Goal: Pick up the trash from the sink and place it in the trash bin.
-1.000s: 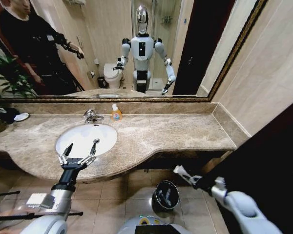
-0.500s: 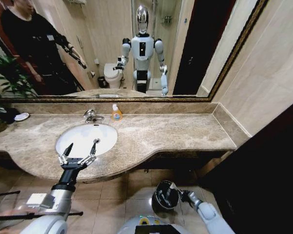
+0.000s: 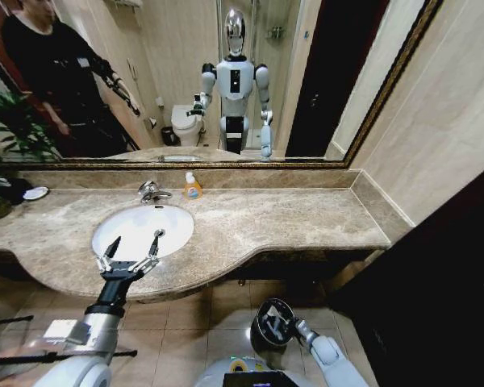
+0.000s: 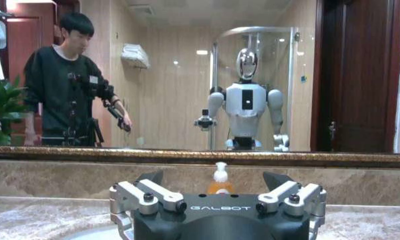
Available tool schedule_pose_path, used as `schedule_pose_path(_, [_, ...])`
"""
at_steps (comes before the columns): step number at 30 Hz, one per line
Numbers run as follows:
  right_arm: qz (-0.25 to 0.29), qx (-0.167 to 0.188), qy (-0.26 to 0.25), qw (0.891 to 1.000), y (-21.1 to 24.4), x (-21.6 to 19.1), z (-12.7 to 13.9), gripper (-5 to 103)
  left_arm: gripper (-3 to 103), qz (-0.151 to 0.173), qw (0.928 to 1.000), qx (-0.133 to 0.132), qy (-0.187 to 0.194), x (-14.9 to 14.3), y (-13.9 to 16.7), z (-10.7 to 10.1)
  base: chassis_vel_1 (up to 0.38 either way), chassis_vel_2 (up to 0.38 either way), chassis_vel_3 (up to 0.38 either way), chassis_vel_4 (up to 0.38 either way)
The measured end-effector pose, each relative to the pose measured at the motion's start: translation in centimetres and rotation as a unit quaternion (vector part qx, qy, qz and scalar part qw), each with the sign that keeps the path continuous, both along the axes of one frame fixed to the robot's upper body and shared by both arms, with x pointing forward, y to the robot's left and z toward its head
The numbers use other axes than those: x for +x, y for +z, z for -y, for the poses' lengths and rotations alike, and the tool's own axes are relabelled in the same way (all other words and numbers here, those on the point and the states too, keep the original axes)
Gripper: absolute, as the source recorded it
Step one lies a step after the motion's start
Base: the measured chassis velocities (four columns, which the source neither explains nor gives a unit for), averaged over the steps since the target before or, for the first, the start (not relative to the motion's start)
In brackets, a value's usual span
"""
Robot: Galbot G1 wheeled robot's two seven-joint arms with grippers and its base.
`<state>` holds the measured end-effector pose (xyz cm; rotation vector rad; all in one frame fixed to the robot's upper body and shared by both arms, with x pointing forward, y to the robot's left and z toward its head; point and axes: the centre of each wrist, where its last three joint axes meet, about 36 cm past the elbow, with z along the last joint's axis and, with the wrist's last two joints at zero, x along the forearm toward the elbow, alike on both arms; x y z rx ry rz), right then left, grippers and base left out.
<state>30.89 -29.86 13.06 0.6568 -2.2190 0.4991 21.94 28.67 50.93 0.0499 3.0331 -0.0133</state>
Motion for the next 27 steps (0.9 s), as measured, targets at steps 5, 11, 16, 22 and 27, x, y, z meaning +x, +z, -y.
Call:
schedule_pose_path(5, [0.006, -0.005, -0.003, 1.000, 0.1, 0.1, -0.4, 38, 100, 0.000, 1.0000, 0.000, 0.000, 0.0, 0.0, 0.0, 0.000, 0.000, 0.000, 0.000])
schedule_pose_path(11, [0.008, -0.004, -0.015, 1.000, 0.9, 0.2, -0.5, 65, 100, 0.000, 1.0000, 0.000, 0.000, 0.0, 0.0, 0.0, 0.000, 0.000, 0.000, 0.000])
schedule_pose_path(16, [0.046, 0.019, -0.085, 0.995, 4.4, -0.4, 3.0, 86, 100, 0.000, 1.0000, 0.000, 0.000, 0.0, 0.0, 0.0, 0.000, 0.000, 0.000, 0.000])
schedule_pose_path(22, [0.132, 0.070, -0.167, 0.975, 11.8, -3.5, 9.6, 99, 100, 0.000, 1.0000, 0.000, 0.000, 0.0, 0.0, 0.0, 0.000, 0.000, 0.000, 0.000])
schedule_pose_path(27, [0.226, 0.130, -0.208, 0.943, 18.8, -5.8, 13.0, 100, 100, 0.000, 1.0000, 0.000, 0.000, 0.0, 0.0, 0.0, 0.000, 0.000, 0.000, 0.000])
